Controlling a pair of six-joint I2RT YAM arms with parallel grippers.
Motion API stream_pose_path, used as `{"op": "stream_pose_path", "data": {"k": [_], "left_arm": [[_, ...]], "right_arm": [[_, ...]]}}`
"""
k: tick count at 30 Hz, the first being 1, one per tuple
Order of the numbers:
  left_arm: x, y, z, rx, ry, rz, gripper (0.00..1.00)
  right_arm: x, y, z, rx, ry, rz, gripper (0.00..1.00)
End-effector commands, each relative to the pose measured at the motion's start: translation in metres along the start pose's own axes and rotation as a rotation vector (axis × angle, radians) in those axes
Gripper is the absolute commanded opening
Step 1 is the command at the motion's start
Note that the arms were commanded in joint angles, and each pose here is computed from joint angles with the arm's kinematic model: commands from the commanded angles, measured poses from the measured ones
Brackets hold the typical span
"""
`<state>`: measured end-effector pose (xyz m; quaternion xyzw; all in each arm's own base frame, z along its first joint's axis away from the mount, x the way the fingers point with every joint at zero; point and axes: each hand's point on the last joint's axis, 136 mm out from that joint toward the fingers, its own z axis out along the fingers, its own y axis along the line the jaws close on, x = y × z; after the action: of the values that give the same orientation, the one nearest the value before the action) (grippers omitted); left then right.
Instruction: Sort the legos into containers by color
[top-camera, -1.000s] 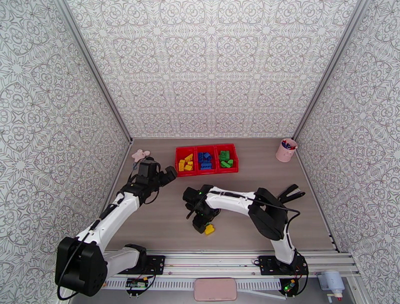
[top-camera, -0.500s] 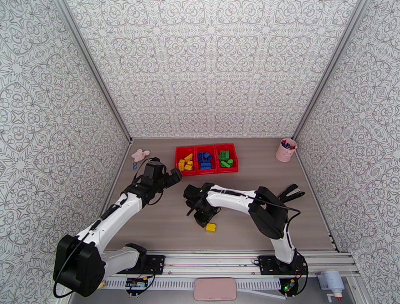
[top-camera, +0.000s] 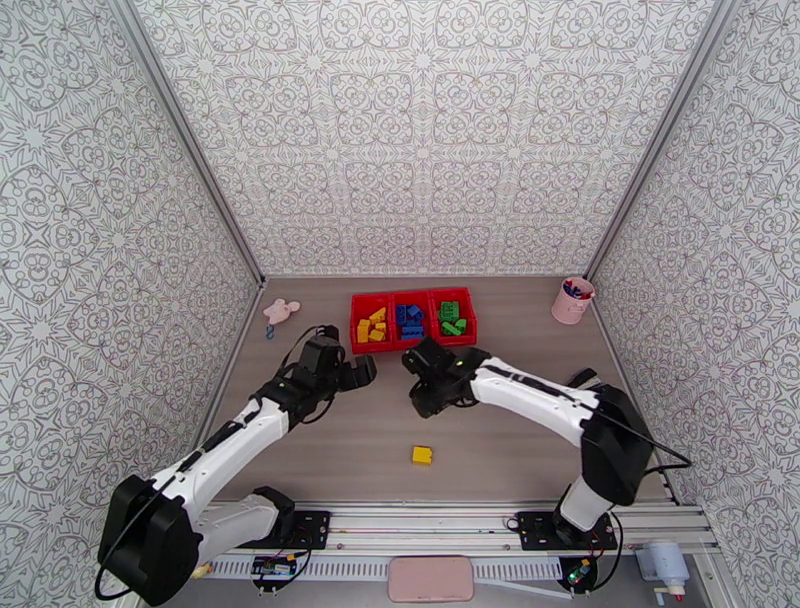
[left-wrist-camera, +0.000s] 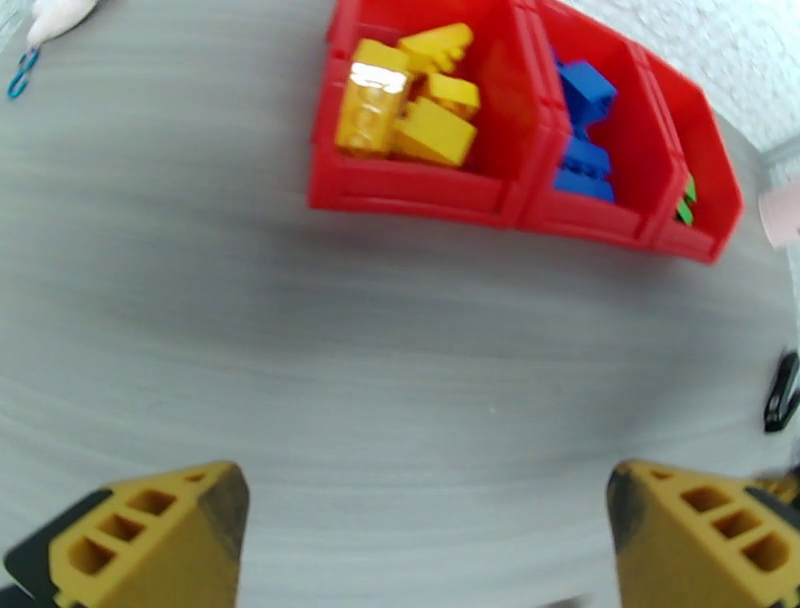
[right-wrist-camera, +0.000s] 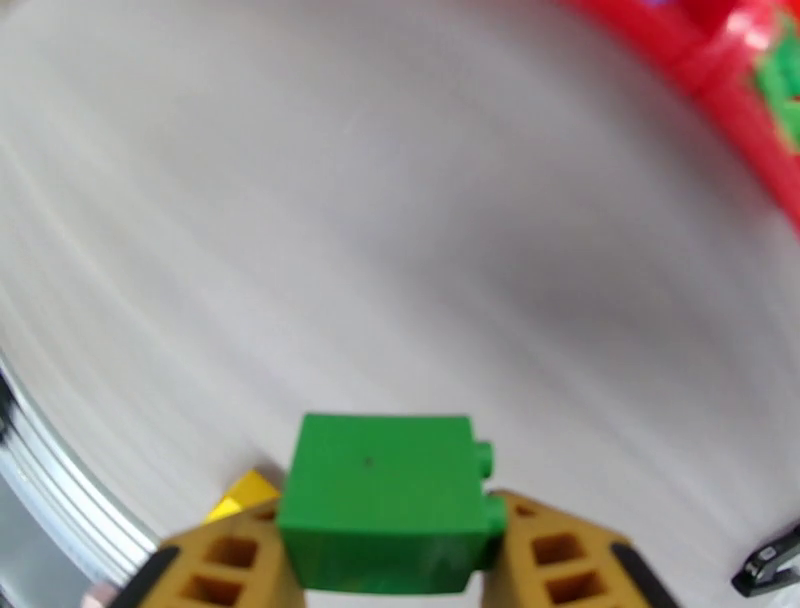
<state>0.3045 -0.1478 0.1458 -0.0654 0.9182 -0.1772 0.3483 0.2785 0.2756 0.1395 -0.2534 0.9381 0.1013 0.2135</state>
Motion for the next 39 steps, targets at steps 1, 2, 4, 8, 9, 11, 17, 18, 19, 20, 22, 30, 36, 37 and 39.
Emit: {"op": "stream_pose_path", "data": {"k": [1, 2, 4, 8, 9, 11, 17, 18, 19, 20, 22, 30, 36, 37, 39], "left_arm": [[0.014, -0.007, -0.002, -0.005, 0.014, 0.066, 1.00], [0.020, -0.009, -0.003, -0.006, 0.025, 0.072, 1.00], [0.033, -0.017, -0.003, 0.004, 0.045, 0.079, 1.00], [0.058, -0.031, -0.007, 0.010, 0.085, 0.097, 1.00], [0.065, -0.035, -0.008, 0.009, 0.094, 0.107, 1.00], [0.078, -0.039, -0.011, 0.000, 0.113, 0.119, 1.00], [0.101, -0.048, -0.022, -0.025, 0.151, 0.138, 1.00], [0.104, -0.048, -0.024, -0.029, 0.154, 0.141, 1.00], [0.107, -0.049, -0.025, -0.029, 0.159, 0.143, 1.00], [0.109, -0.049, -0.026, -0.028, 0.164, 0.139, 1.00], [0.113, -0.050, -0.028, -0.024, 0.177, 0.133, 1.00], [0.117, -0.059, -0.029, -0.043, 0.225, 0.145, 0.99], [0.136, -0.067, -0.034, -0.133, 0.394, 0.164, 1.00], [0.140, -0.071, -0.034, -0.138, 0.420, 0.174, 1.00], [0.149, -0.082, -0.032, -0.135, 0.467, 0.190, 1.00]], "right_arm": [[-0.038, -0.042, -0.013, 0.047, -0.168, 0.160, 0.36], [-0.047, -0.053, -0.016, 0.050, -0.197, 0.189, 0.36], [-0.069, -0.079, -0.021, 0.059, -0.256, 0.246, 0.36], [-0.104, -0.120, -0.013, 0.082, -0.299, 0.317, 0.35], [-0.113, -0.130, -0.009, 0.085, -0.303, 0.332, 0.35], [-0.127, -0.145, 0.003, 0.085, -0.299, 0.353, 0.35], [-0.154, -0.175, 0.044, 0.081, -0.247, 0.403, 0.34], [-0.158, -0.174, 0.051, 0.069, -0.243, 0.397, 0.34], [-0.160, -0.175, 0.058, 0.064, -0.235, 0.399, 0.34], [-0.162, -0.175, 0.063, 0.059, -0.225, 0.402, 0.34], [-0.162, -0.178, 0.077, 0.065, -0.196, 0.408, 0.35], [-0.171, -0.181, 0.083, 0.074, -0.198, 0.378, 0.67], [-0.158, -0.178, 0.045, 0.094, -0.243, 0.337, 0.97], [-0.152, -0.177, 0.039, 0.097, -0.246, 0.334, 0.98], [-0.139, -0.175, 0.028, 0.101, -0.255, 0.331, 0.99]]}}
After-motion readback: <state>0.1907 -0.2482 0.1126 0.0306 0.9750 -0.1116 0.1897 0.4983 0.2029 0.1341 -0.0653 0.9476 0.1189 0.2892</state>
